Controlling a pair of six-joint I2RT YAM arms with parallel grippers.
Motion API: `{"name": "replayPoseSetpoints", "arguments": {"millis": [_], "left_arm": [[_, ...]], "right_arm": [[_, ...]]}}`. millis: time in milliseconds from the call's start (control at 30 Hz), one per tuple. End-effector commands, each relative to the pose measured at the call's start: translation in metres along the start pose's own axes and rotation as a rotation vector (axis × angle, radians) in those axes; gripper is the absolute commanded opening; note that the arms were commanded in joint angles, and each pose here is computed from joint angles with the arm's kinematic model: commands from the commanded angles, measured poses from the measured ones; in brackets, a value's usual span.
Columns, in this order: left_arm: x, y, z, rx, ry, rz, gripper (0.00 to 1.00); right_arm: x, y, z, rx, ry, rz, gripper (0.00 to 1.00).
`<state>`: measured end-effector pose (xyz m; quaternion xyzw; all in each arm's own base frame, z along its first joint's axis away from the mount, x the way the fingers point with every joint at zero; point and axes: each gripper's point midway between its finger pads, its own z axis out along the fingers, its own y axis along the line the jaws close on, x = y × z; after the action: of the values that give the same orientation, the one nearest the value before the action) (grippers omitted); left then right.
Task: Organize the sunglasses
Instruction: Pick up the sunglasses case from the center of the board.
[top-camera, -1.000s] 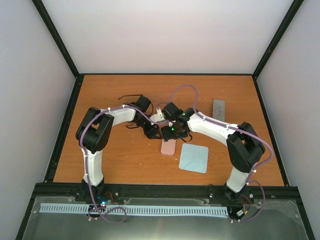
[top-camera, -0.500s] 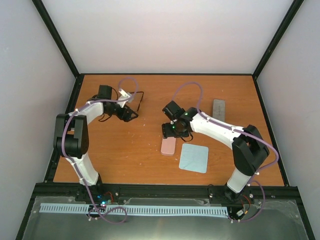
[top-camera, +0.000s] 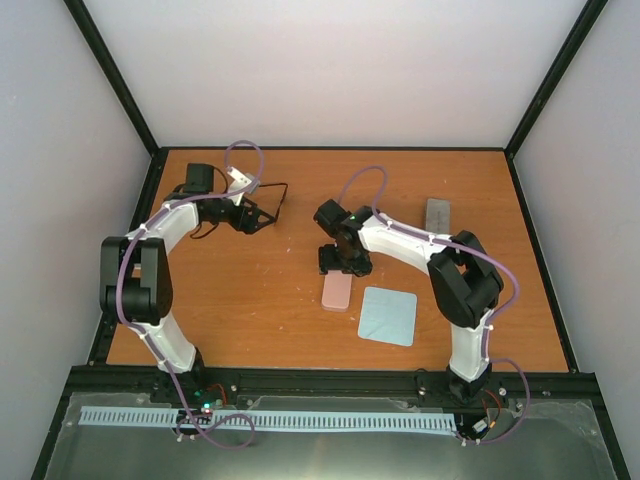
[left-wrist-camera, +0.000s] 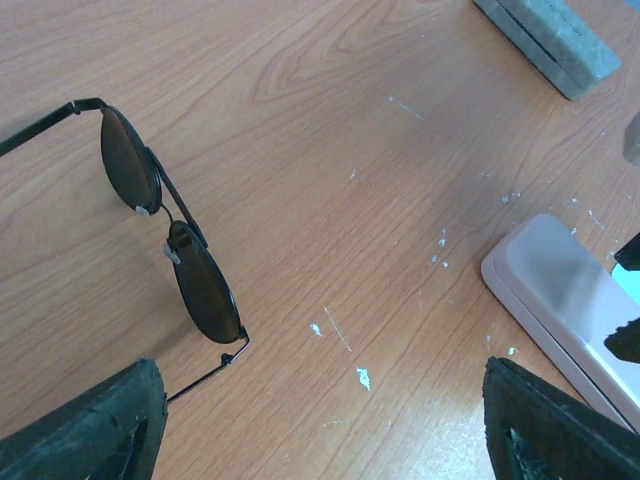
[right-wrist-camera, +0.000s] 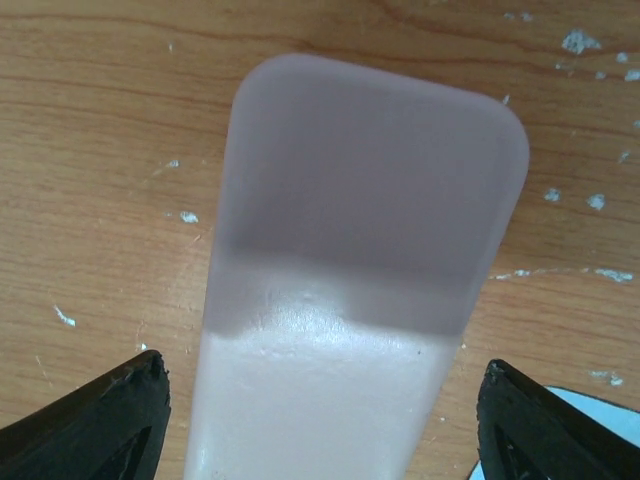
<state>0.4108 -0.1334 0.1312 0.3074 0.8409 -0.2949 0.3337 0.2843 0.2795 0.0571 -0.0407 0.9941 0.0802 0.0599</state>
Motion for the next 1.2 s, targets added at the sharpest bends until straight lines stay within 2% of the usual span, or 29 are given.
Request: {"name": "replayPoseSetpoints", "arguments": {"millis": [0,300,500,633,767,967,1100,1167], "left_arm": [[-0.021,-0.006,-0.012,0.004,-0.062,0.035,0.86],[-0.015,-0.008,-0.011,0.003,-0.064,0.034,0.86],[-0.016,-0.007,-0.011,0.001,-0.067,0.036,0.86],[-0.014,-0.006,-0.009,0.003,-0.064,0.036,0.86],[-0.015,-0.011,-0.009,0.029,-0.071,0.035,0.86],[-0.016,-0.037,-0.007,0.134,-0.078,0.037,0.86],[-0.013,-0.073,0.004,0.202,-0.053,0.094,0.90],[-0.013,-0.089,0.011,0.224,-0.044,0.114,0.92]], "right_arm": [[-0.006,0.000,0.004,0.011,0.020,0.036,0.82],[-0.008,0.002,0.022,0.039,0.064,0.014,0.84],[-0.008,-0.002,0.025,0.058,0.066,0.015,0.77],[-0.007,-0.004,0.027,0.068,0.072,0.012,0.66],[-0.011,-0.003,0.019,0.063,0.048,0.006,0.46],[-0.023,0.011,-0.008,-0.024,-0.004,-0.039,0.41],[-0.034,0.027,-0.044,-0.183,-0.061,-0.100,0.36],[-0.040,0.030,-0.064,-0.279,-0.089,-0.120,0.30]]}}
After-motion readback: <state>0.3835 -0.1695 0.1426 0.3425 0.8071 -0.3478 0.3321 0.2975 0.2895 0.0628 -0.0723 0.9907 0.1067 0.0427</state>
